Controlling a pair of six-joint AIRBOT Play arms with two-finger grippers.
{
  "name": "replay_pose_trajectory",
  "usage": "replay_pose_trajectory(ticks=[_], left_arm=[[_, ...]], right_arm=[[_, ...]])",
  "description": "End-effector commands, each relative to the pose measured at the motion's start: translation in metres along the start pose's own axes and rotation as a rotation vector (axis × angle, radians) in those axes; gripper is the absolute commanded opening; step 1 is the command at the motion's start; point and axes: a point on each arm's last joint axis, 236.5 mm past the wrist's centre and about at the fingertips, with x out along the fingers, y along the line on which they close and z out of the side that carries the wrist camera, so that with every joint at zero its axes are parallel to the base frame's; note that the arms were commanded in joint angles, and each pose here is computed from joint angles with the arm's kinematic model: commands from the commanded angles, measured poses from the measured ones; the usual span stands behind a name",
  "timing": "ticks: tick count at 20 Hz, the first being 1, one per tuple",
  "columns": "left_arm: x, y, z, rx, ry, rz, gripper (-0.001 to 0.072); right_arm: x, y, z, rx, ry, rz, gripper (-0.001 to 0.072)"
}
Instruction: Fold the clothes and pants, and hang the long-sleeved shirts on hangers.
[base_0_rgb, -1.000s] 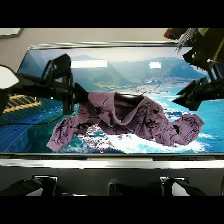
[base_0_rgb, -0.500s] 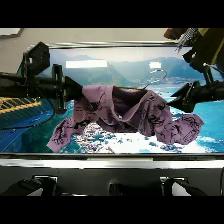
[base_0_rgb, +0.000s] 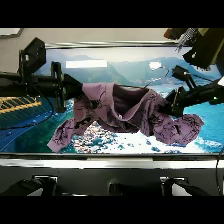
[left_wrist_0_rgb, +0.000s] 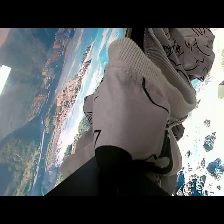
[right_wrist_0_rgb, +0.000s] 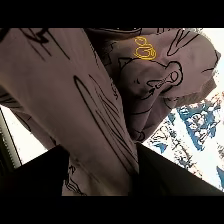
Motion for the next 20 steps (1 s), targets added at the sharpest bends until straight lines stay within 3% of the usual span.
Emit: replay_pose_trajectory(ticks=[1,2,3,4,10,13,14,18,19,20], left_arm=[[0.000,0.001,0.000,-0.001,-0.002,0.002,0.0021],[0.000,0.001,0.000,-0.001,-0.002,0.002,0.0021],[0.000,0.001,0.000,-0.001,-0.002,0.002,0.0021],[-0.001,0.001,0.001,-0.001,-0.002,0.003,0.0021],[0.000,0.001,0.000,-0.030,0.000,0.003,0.0033],[0.000,0.018,-0.003,-0.153,0.004,0.073,0.0309],[-0.002,0.029,-0.005,-0.211,0.008,0.123,0.0352],[-0.010,0.066,-0.025,-0.320,0.058,0.295,0.0353],[-0.012,0.070,-0.029,-0.348,0.067,0.318,0.0427],[-0.014,0.074,-0.035,-0.399,0.081,0.340,0.0575]], right_arm=[[0.012,-0.003,-0.002,-0.005,0.008,0.012,0.0397],[0.012,-0.003,-0.002,-0.004,0.008,0.014,0.0263],[0.012,0.002,-0.003,-0.005,0.012,0.031,0.0072],[0.011,0.006,-0.004,-0.006,0.018,0.048,0.0048],[-0.012,0.027,0.004,-0.030,0.026,0.023,0.0040],[-0.036,0.040,0.007,0.003,0.054,-0.058,0.0039],[-0.043,0.045,0.011,0.001,0.050,-0.086,0.0039],[-0.069,0.065,0.025,-0.024,0.021,-0.177,0.0038],[-0.074,0.067,0.025,-0.013,0.022,-0.203,0.0038],[-0.079,0.069,0.026,-0.008,0.022,-0.223,0.0038]])
